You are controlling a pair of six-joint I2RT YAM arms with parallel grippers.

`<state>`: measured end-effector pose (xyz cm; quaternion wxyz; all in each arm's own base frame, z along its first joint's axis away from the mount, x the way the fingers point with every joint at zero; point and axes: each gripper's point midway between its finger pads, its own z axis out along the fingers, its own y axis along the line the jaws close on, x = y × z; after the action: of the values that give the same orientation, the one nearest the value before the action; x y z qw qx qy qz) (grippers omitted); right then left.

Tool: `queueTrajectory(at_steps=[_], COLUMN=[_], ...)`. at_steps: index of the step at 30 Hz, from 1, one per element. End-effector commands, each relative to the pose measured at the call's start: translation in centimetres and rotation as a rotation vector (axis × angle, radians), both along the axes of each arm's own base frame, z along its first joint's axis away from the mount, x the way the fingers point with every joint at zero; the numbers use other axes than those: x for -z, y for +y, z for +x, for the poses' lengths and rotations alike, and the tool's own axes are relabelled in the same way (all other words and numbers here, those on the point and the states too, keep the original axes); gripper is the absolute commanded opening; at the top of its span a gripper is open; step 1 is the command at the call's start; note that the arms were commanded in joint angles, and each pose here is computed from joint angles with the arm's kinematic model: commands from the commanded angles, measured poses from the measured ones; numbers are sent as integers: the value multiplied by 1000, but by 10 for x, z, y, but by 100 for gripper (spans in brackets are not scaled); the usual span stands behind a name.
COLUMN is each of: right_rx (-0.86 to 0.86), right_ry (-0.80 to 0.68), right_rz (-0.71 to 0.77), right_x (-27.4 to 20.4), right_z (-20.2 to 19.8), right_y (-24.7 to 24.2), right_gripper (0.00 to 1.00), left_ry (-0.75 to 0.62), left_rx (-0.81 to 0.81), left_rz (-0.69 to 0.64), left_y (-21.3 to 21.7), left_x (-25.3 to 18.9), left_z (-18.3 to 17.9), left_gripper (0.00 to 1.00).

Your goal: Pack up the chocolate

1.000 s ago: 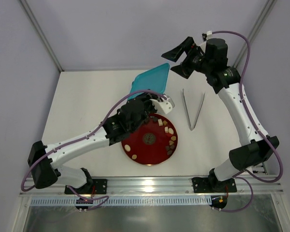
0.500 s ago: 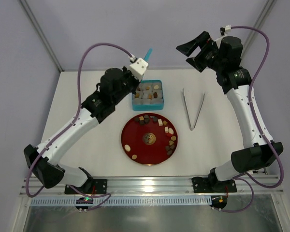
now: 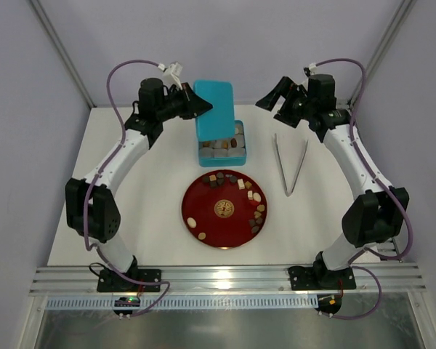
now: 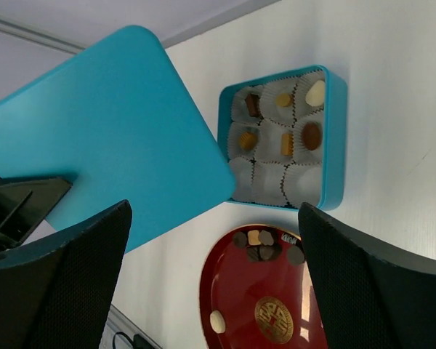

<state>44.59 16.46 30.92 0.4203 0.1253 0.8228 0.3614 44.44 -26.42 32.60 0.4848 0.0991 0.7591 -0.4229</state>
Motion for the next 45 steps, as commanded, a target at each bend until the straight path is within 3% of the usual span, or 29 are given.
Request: queueTrajectory(at_steps=[1,4,16,20,45], right_rx=[-48,-53,-70,-78,-70], right_ry=[-38,7,120,142,171], right_rz=[-48,-66,-97,-112,-144], right_x=[15,38,108,123,151], right_z=[14,23,47,50,64], right_y=[3,4,21,28,39], right_gripper=[95,95,89,87,84], left_ry=[37,101,270,302,512], left_rx=[109,123,161,177,223], left_rz=[-290,-380,-510,-554,-543], left_y=[-10,-13,-11,-3,-2], left_x=[-35,-22,44,56,138], left_z=[4,22,70,74,69], left_gripper=[0,0,0,0,1])
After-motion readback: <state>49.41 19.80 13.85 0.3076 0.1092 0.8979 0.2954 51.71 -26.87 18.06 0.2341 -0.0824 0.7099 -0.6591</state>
